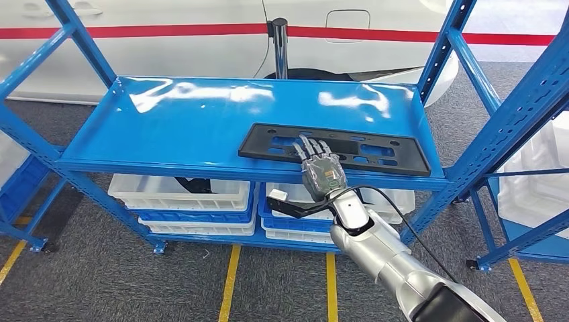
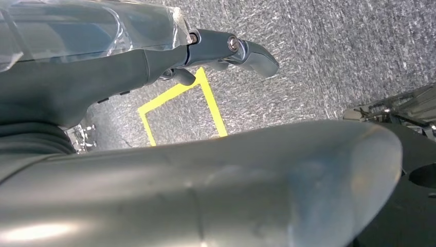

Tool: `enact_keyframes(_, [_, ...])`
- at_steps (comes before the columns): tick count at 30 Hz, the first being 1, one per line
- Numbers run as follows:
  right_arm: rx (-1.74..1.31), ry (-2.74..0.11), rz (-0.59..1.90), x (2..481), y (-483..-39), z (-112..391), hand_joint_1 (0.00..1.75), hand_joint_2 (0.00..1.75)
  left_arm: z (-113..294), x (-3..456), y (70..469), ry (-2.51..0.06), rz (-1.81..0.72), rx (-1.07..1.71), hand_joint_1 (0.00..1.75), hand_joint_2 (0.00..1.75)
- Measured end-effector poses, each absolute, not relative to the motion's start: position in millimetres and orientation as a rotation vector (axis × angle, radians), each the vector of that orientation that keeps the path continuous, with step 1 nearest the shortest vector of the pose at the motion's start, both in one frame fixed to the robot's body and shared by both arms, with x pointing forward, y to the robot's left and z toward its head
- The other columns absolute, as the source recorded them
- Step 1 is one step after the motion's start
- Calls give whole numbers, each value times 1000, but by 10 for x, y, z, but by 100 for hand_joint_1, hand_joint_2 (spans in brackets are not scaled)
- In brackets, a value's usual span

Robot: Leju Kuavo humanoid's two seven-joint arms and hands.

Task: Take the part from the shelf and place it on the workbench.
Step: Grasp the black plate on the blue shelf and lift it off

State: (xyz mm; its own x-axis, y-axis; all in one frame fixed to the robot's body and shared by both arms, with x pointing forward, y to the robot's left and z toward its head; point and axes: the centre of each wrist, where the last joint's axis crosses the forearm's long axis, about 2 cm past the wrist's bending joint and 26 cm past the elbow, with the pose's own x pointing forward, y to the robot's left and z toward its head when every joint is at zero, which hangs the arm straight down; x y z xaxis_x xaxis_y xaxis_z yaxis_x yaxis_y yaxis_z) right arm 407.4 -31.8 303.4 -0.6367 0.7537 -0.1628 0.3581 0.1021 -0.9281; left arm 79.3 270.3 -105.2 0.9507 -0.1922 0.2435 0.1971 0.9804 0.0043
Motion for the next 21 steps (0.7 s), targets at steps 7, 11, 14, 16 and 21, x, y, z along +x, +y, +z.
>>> enact_keyframes(7, [-1090, -1989, 1526, 4089, -330, 3049, 0, 175, -1052, 792, 2702, -245, -196, -25, 0, 0])
enact_keyframes(11, [-1101, -1958, 1517, 4096, -335, 3051, 0, 175, -1052, 792, 2702, -243, -195, -25, 0, 0])
enact_keyframes(14, [-1108, -1937, 1501, 4106, -344, 3054, 0, 175, -1052, 792, 2702, -242, -195, -25, 0, 0])
enact_keyframes(16, [-1110, -1930, 1496, 4113, -351, 3054, 0, 175, -1052, 792, 2702, -240, -196, -25, 0, 0])
enact_keyframes(21, [-1114, -1914, 1483, 4122, -361, 3055, 0, 175, -1052, 792, 2701, -233, -196, -28, 0, 0])
